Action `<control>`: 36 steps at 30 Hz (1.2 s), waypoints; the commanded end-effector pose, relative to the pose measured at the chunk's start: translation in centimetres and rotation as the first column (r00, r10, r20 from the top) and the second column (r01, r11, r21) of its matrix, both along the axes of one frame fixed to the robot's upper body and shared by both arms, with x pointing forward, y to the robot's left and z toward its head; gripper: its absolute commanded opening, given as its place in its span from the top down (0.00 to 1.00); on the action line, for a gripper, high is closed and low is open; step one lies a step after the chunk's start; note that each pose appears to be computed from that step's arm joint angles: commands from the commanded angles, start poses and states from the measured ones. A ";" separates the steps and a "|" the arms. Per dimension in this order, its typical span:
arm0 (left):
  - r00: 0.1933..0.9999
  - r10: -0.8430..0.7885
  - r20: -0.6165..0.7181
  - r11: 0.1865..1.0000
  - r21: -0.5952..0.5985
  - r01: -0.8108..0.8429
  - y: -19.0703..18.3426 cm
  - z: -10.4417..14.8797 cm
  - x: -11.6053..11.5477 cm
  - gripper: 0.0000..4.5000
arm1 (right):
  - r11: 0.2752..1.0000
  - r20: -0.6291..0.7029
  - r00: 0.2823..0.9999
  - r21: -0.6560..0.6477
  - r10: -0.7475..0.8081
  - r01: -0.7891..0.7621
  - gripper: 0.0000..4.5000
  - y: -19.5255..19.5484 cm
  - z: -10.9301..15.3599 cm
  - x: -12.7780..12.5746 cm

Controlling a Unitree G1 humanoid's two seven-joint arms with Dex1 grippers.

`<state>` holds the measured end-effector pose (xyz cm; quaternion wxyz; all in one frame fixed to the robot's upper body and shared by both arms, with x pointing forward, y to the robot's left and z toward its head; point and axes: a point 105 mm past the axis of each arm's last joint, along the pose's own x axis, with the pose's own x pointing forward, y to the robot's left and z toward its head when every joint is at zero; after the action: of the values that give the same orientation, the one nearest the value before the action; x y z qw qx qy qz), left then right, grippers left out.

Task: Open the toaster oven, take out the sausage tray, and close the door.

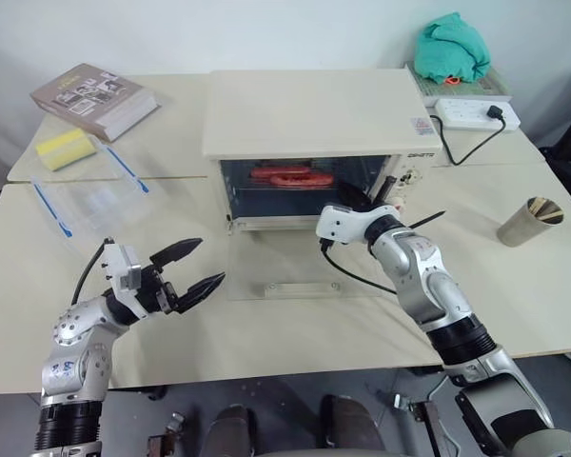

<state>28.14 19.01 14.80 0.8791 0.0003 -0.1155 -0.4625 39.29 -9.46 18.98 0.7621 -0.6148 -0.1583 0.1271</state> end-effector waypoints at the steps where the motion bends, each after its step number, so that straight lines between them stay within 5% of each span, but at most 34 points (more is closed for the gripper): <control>1: 0.999 -0.004 0.032 1.000 -0.009 0.005 0.1 0.5 0.1 0.00 | 0.994 0.057 0.993 0.012 0.108 -0.109 0.99 1.7 2.4 -1.6; 14: 0.999 -0.017 0.030 0.999 -0.029 0.018 -0.6 0.9 1.0 0.00 | 0.964 -0.051 0.969 -0.104 0.242 -0.246 0.99 1.1 2.6 -4.4; 28: 1.000 0.007 -0.005 0.998 -0.069 -0.008 0.4 1.7 1.1 0.00 | 0.979 -0.078 0.979 -0.057 0.190 -0.194 0.99 -1.0 1.2 -8.9; 36: 0.999 -0.040 0.011 0.999 0.029 0.040 0.6 1.3 0.3 0.00 | 0.979 -0.064 0.983 -0.100 0.170 -0.176 0.99 -3.7 0.8 -11.6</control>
<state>28.86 19.34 15.59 0.8732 -0.0084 -0.1066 -0.4755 28.57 -13.04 17.28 0.7244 -0.6284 -0.1368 0.2484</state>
